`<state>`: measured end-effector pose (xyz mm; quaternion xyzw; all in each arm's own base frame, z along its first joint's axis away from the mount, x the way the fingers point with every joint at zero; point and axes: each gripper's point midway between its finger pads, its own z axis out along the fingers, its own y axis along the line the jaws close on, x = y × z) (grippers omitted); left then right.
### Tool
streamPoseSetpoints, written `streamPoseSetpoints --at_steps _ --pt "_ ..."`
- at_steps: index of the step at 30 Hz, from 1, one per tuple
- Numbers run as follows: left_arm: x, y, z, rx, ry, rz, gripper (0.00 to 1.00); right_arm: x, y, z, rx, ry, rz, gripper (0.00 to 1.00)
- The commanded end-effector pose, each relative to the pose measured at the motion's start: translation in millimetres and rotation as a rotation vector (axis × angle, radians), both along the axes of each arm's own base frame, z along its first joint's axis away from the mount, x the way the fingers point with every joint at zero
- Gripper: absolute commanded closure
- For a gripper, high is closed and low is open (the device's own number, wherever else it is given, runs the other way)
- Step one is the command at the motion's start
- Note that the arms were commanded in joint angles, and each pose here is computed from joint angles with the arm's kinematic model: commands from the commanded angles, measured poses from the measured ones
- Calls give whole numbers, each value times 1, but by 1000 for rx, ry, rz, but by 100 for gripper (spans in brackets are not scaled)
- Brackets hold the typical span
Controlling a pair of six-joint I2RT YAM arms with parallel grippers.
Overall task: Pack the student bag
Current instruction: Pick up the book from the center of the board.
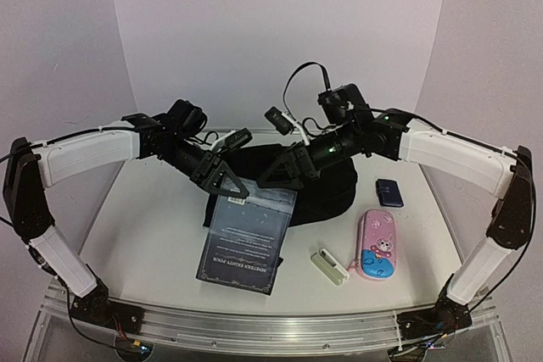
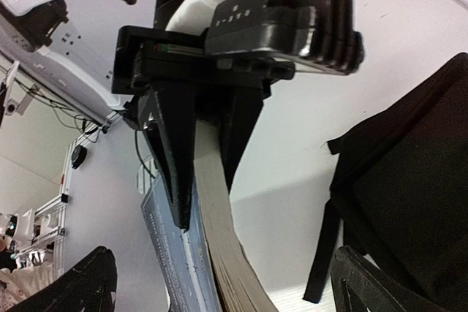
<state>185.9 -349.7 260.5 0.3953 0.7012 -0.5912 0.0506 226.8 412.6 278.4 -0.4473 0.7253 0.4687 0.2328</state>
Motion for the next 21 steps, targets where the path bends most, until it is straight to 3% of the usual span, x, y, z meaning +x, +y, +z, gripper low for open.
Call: streamPoseSetpoints --at_steps 1,5,8,10,16,18,21 --pt "-15 1 52 -171 -24 -117 100 -19 9 -4 11 37 106 3" --pt "-21 2 61 -206 -26 -144 100 -21 11 -14 1 41 128 5" --pt "-22 3 64 -217 -28 -150 100 -26 14 -16 10 46 159 15" --pt "-19 1 60 -200 -33 -134 100 -29 15 -14 19 52 174 30" --pt "6 -5 38 -101 -90 1 97 -30 14 0 55 43 162 95" --pt "21 -6 30 -71 -119 77 79 -22 13 4 54 31 92 100" --pt "60 5 15 4 -133 276 38 14 0 -2 -1 -30 -138 100"
